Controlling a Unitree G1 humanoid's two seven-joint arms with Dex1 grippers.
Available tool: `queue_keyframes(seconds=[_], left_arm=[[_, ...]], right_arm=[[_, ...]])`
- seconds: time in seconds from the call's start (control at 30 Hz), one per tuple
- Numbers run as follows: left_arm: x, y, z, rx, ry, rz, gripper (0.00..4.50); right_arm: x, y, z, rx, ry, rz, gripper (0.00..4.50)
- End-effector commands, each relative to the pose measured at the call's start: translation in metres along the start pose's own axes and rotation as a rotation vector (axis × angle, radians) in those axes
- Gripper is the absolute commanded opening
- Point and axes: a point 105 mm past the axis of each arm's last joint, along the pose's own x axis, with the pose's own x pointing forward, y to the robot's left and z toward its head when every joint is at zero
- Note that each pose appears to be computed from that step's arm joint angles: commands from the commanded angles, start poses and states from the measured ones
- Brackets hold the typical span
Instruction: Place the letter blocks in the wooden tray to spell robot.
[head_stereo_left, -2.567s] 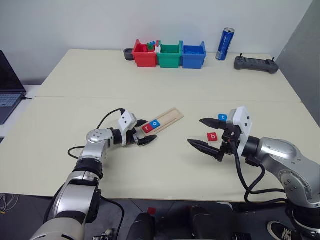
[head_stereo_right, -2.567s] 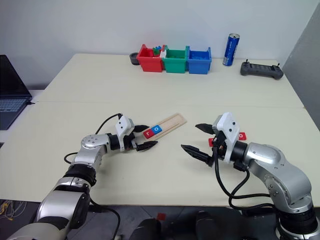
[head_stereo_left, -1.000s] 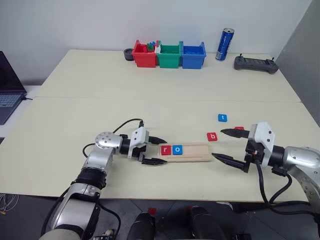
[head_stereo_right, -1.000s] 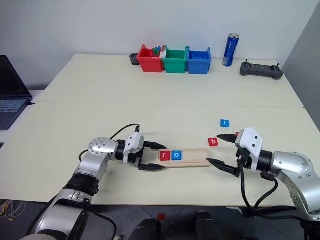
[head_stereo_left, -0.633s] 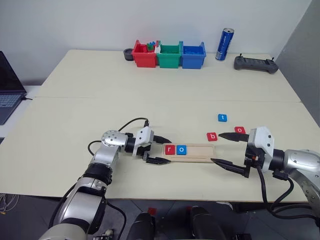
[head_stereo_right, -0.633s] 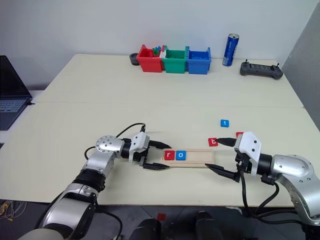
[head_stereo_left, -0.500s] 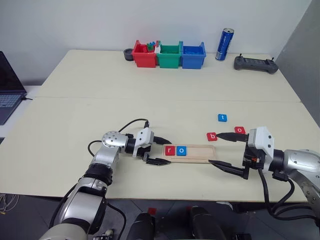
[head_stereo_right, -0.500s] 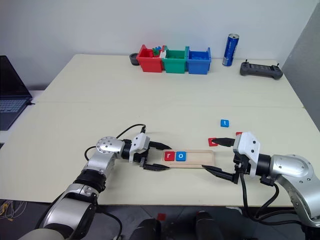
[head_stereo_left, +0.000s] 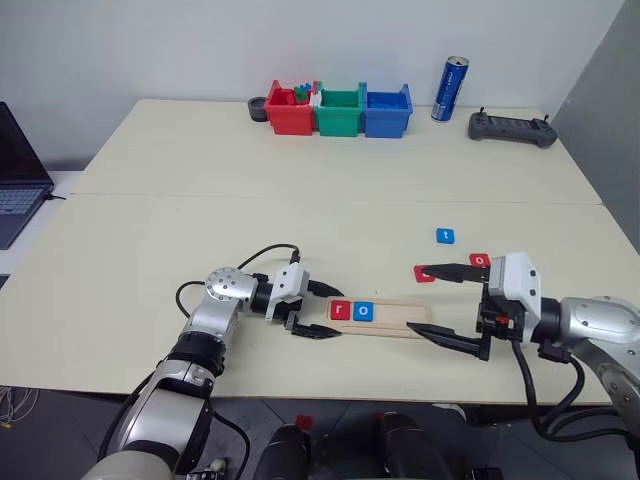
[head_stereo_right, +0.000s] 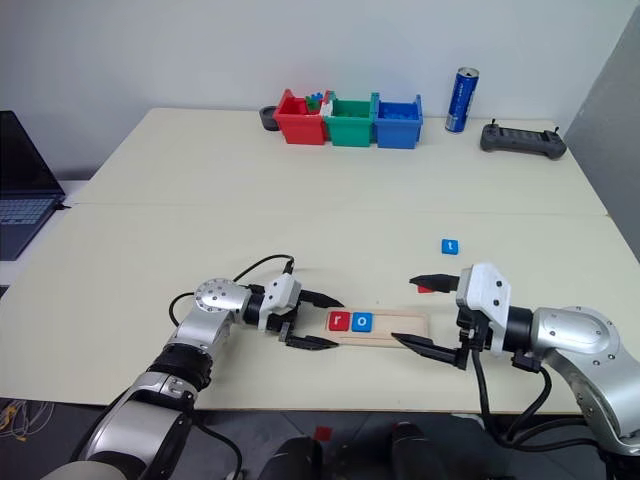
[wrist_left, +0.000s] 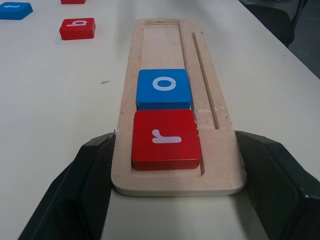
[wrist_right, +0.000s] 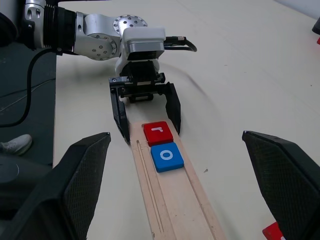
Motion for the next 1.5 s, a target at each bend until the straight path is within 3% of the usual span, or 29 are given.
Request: queue_keyframes(seconds=[0.03, 0.37, 0.43, 0.5, 0.77, 0.97, 1.13, 1.23, 1.5], left_arm=[[0.001, 0.004, 0.003, 0.022, -0.004, 0.013, 3.38], [0.002, 0.000, 0.001, 0.022, 0.000, -0.003, 3.38], [0.002, 0.002, 0.002, 0.023, 0.000, 0.005, 4.10], [0.001, 0.003, 0.002, 0.023, 0.000, 0.008, 4.45], [-0.018, 0.016, 0.014, 0.052, 0.000, 0.050, 4.45], [-0.034, 0.009, 0.032, 0.036, -0.011, 0.016, 4.45], [-0.031, 0.010, 0.067, 0.060, -0.104, 0.084, 4.45], [-0.026, 0.001, 0.078, 0.065, -0.150, 0.111, 4.45], [-0.020, -0.024, 0.075, 0.017, -0.152, 0.107, 4.45]], right_arm=[[-0.001, -0.001, 0.009, -0.035, -0.015, -0.002, 4.50], [0.000, -0.007, 0.010, -0.024, -0.016, -0.020, 4.50], [0.000, -0.008, 0.010, -0.022, -0.015, -0.021, 4.50], [0.000, -0.007, 0.009, -0.021, -0.014, -0.020, 4.50], [-0.002, -0.011, 0.003, -0.026, 0.013, -0.044, 4.50], [-0.007, -0.015, 0.001, -0.002, 0.022, -0.087, 4.50], [-0.009, -0.026, -0.016, 0.060, 0.075, -0.236, 4.50], [-0.002, -0.036, -0.025, 0.188, 0.085, -0.362, 4.50], [0.021, -0.059, -0.053, 0.409, 0.185, -0.622, 4.50]])
